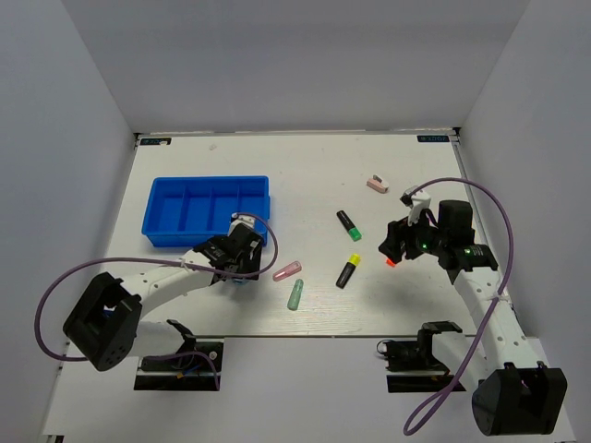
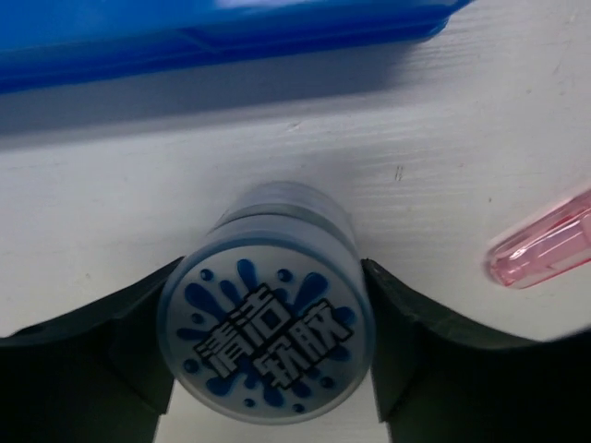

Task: Sort the stationery into containers
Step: Pick up the stationery from the center of the board, then place the stationery in the storage box.

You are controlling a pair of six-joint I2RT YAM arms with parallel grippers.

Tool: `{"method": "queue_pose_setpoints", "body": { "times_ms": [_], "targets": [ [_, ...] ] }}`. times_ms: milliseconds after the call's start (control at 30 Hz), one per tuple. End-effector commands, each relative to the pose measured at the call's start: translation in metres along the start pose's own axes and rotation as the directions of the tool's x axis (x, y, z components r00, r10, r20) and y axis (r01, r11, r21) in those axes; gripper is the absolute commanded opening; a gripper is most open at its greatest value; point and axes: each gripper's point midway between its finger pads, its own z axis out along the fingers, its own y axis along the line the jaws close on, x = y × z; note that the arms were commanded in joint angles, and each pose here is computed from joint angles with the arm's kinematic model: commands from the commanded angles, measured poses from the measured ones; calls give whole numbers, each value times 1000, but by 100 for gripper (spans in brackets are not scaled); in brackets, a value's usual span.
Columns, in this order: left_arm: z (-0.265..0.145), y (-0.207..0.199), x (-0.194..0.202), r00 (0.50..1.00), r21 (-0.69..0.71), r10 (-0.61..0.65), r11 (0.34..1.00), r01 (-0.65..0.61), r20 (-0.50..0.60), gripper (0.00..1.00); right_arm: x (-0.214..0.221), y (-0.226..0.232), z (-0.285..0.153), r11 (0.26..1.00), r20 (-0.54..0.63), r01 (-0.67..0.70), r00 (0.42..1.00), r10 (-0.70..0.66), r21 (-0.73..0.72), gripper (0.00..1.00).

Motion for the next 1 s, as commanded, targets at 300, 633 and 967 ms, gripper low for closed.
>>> {"method": "queue_pose_setpoints", "body": {
  "times_ms": [300, 633, 967],
  "targets": [
    [-16, -18, -24, 990, 99, -30, 995, 17, 136, 0, -14, 7, -5, 999, 19, 18, 1000, -18, -36, 74],
    [-131, 21, -123, 953, 121, -130, 988, 100, 273, 0, -11, 13, -3, 997, 0, 20, 1000, -20, -77, 4],
    [-68, 160, -170, 871, -43, -461, 879, 474, 172, 0, -13, 15, -6, 996, 13, 15, 1000, -14, -83, 8]
  ]
}}
